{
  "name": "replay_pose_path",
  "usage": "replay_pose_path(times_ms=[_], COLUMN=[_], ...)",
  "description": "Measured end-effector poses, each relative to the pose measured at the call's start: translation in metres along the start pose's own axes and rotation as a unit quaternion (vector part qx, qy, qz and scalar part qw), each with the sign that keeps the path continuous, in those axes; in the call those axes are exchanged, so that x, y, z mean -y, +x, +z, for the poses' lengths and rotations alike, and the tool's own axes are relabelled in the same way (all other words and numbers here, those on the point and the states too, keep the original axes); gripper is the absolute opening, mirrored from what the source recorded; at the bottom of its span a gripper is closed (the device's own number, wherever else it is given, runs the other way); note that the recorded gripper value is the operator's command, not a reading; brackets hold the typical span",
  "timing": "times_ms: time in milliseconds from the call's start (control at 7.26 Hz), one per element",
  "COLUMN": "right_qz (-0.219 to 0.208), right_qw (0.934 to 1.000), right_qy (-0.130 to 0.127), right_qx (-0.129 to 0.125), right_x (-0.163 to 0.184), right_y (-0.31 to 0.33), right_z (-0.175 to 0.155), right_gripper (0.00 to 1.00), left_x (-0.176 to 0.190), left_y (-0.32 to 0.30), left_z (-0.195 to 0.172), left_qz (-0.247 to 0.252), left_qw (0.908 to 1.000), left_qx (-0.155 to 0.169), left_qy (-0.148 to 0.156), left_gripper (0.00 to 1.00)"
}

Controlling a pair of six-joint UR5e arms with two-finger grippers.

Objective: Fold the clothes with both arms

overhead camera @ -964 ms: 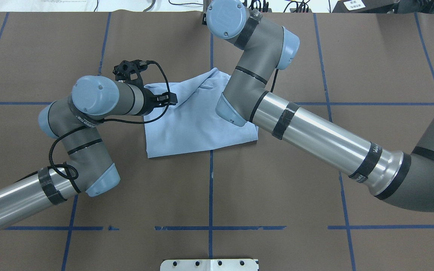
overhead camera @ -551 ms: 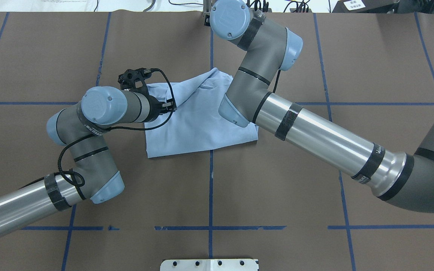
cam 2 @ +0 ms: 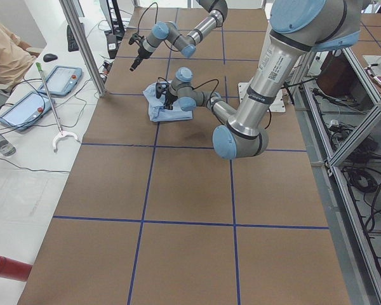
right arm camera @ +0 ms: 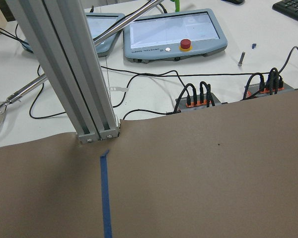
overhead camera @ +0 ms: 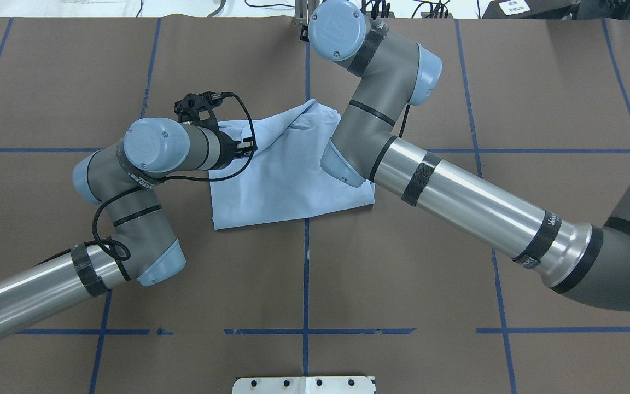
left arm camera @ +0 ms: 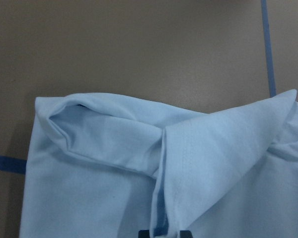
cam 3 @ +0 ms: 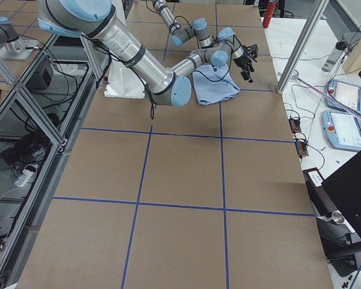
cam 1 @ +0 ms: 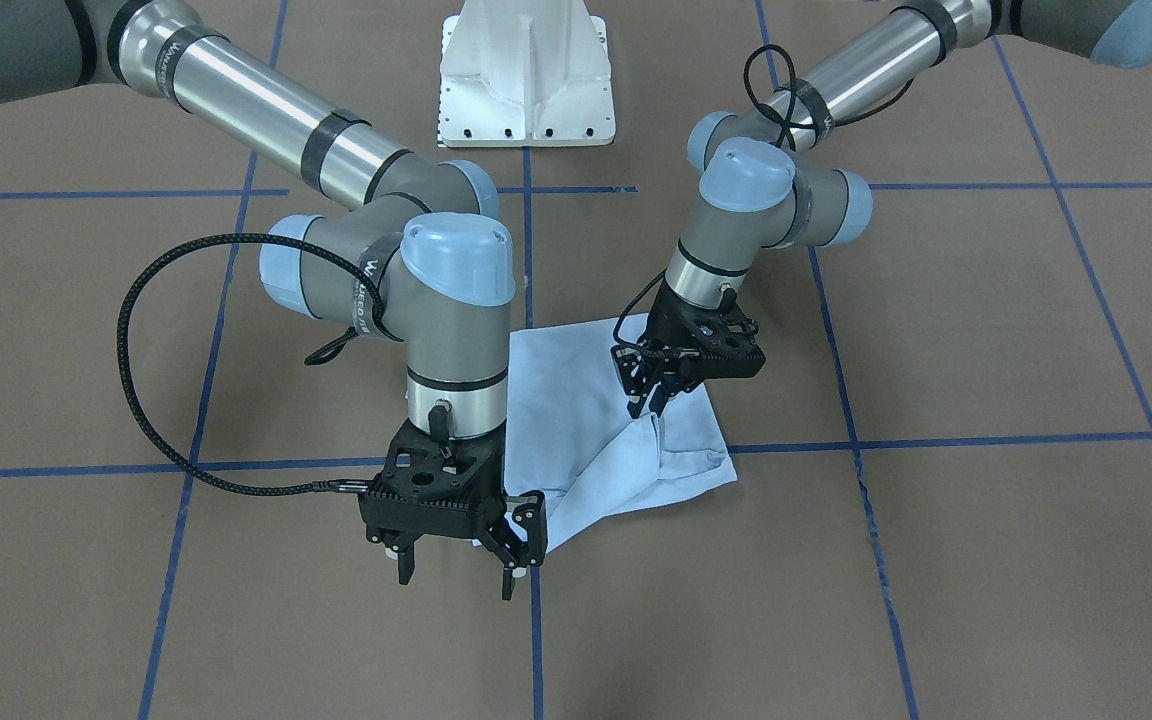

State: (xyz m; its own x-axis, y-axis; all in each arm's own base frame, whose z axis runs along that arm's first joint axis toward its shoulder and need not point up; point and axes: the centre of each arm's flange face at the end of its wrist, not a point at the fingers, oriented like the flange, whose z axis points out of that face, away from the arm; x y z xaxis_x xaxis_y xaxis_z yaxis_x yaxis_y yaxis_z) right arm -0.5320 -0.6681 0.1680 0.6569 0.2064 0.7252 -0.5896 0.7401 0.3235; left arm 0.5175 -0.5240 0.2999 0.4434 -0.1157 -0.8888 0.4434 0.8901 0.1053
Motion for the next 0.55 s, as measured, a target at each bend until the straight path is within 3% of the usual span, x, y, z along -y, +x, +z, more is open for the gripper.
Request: replay_pose_path(times_ms=[413, 551], right_qz=[-0.001, -0.001], right_qw=[1.0000, 1.0000], right_qy=[-0.002, -0.003], right_qx=[-0.003, -0.004], right_x=[-0.006, -0.008], right_y=[0.005, 0.007], right_z=[0.005, 0.006], right_gripper=[1.00, 1.00], left_x=[0.065, 0.077], left_y=[-0.032, -0.033], left_z=[0.014, 0.024], left_qz=[0.031, 0.034], left_qw=[0.9982, 0.9975], left_qx=[0.040, 0.051], left_qy=[0.032, 0.035], left_gripper=[0.00, 0.64])
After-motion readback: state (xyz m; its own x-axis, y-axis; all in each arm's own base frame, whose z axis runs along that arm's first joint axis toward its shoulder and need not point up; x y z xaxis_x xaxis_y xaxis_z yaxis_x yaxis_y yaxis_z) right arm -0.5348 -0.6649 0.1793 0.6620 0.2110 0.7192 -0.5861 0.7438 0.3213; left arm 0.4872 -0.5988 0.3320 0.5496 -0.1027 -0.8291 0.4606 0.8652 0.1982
